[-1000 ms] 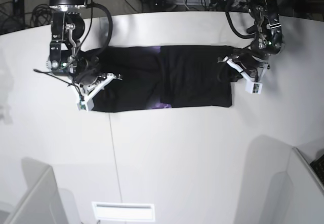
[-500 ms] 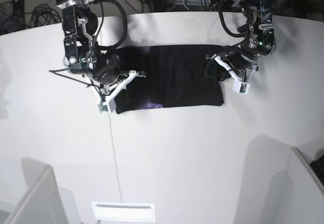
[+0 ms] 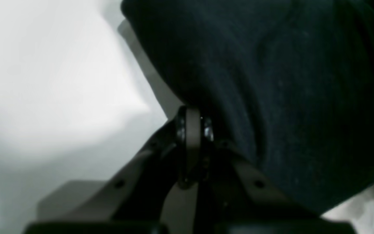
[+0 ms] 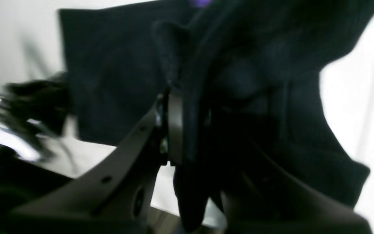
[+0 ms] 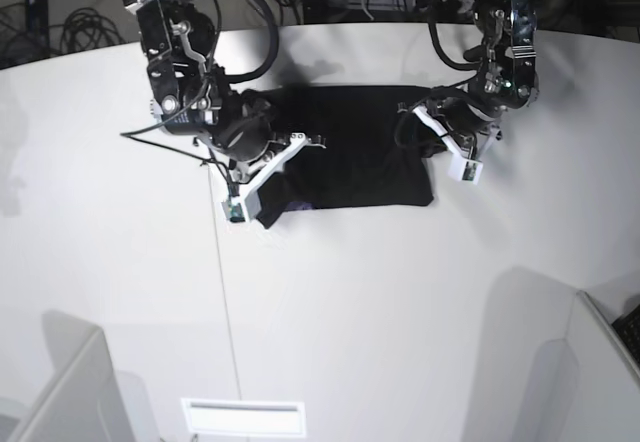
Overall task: Fold the T-shirt properly
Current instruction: 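Fold the right gripper's end over toward the left gripper, then release the shirt and withdraw both grippers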
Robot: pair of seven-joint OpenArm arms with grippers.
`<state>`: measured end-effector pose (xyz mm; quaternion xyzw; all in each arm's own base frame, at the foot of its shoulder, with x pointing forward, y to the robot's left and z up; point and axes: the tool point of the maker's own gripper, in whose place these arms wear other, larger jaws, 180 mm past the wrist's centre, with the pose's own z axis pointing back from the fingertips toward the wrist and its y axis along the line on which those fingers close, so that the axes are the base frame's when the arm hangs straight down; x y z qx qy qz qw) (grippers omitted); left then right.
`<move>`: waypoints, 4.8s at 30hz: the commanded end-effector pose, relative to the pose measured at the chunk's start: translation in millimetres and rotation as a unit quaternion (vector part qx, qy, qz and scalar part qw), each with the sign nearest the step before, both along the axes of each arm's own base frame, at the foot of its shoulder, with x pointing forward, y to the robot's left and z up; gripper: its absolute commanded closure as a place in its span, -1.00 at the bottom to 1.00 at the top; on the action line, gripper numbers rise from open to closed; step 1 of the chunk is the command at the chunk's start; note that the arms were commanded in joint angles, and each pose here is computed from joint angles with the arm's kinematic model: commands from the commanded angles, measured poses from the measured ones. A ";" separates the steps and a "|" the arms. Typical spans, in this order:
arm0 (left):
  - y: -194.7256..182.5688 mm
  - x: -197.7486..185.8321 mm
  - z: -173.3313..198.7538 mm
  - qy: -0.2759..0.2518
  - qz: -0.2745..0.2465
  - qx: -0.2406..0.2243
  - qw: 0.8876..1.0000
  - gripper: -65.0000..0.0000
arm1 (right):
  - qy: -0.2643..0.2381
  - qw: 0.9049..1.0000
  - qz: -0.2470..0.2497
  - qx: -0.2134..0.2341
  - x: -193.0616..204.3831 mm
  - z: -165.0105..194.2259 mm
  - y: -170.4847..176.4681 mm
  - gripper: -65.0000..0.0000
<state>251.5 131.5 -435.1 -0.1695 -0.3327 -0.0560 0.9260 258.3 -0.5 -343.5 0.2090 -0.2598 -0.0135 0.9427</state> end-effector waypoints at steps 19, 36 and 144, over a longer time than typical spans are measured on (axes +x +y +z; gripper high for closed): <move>-5.4 -13.0 -2.9 0.018 -0.017 0.011 1.000 1.00 | -0.033 0.999 0.030 0.029 -5.3 20.6 43.2 1.00; -5.4 -21.1 -7.2 0.027 -0.017 0.010 0.999 1.00 | -0.047 0.996 0.061 0.033 -11.8 6.5 82.4 1.00; 110.9 -86.4 49.9 -0.019 0.074 0.095 0.993 1.00 | -0.164 0.986 0.039 0.007 32.8 45.2 28.1 1.00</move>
